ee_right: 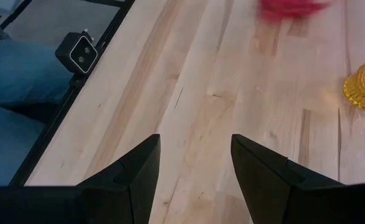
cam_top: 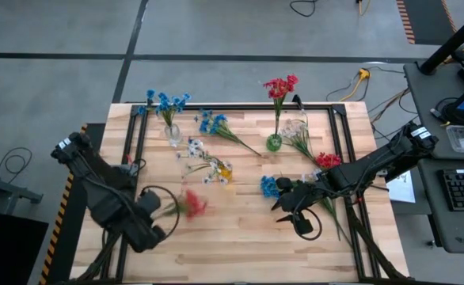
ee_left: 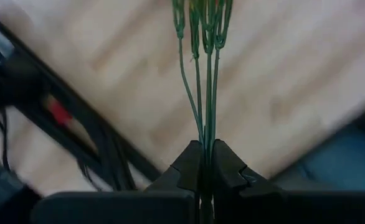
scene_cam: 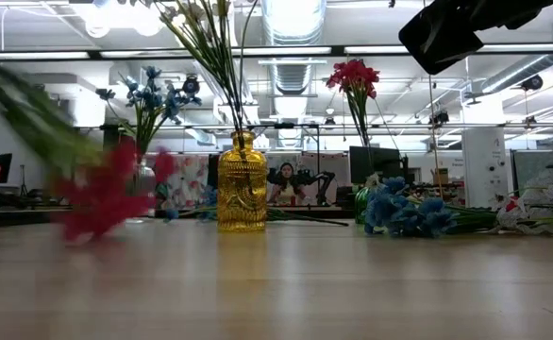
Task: Sort flowers into vase by color
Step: Put the left red flowers into the green vase
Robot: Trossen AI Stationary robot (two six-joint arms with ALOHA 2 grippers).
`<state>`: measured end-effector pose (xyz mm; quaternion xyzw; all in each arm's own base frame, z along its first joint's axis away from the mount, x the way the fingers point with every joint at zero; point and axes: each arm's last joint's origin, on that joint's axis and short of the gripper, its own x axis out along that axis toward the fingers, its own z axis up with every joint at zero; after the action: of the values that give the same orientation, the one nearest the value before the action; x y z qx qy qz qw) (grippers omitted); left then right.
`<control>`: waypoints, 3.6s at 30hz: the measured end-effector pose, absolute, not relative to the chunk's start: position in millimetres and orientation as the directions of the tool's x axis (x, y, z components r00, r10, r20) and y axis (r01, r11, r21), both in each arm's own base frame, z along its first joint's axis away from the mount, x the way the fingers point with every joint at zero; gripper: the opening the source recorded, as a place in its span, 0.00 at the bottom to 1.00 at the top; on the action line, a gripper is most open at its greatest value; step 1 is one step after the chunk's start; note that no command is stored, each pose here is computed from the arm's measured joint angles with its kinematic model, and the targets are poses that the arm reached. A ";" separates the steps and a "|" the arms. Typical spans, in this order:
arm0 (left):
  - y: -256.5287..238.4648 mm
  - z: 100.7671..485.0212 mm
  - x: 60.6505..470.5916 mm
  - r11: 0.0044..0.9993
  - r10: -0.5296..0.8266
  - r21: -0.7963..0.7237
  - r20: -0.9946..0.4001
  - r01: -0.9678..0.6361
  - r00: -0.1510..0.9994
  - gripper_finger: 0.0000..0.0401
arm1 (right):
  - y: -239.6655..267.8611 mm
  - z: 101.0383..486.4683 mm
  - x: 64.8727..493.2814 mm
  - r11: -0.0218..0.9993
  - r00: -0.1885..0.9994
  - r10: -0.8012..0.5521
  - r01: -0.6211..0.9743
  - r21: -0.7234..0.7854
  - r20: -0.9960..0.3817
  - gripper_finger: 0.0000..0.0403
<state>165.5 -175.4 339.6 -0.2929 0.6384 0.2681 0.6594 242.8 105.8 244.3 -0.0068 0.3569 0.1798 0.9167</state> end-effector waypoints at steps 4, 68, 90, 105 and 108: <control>-192.9 355.9 162.2 0.750 -0.125 -0.185 -0.982 -0.635 0.138 0.00 | 106.3 244.3 242.6 0.930 0.678 0.331 -0.351 0.107 -0.657 0.47; -210.8 265.7 342.5 0.968 0.220 0.085 0.155 -0.234 0.963 0.00 | 126.4 219.7 202.4 0.968 0.959 0.223 -0.198 -0.153 0.175 0.39; -191.6 242.5 346.8 0.963 0.249 0.070 0.156 -0.262 0.956 0.00 | 119.6 252.1 222.8 0.985 0.953 0.154 -0.128 -0.114 0.262 0.61; -183.7 242.4 351.0 0.957 0.272 0.060 0.155 -0.284 0.950 0.00 | 114.3 256.3 229.0 0.982 0.951 0.164 -0.132 -0.133 0.264 0.55; -183.6 242.4 351.0 0.958 0.274 0.041 0.154 -0.283 0.949 0.00 | 112.7 258.0 230.4 0.984 0.951 0.156 -0.125 -0.127 0.267 0.47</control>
<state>351.0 -183.6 242.4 0.0312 -0.0734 0.1410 0.9868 230.4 112.7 258.0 -0.0544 -0.1395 0.0712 0.9862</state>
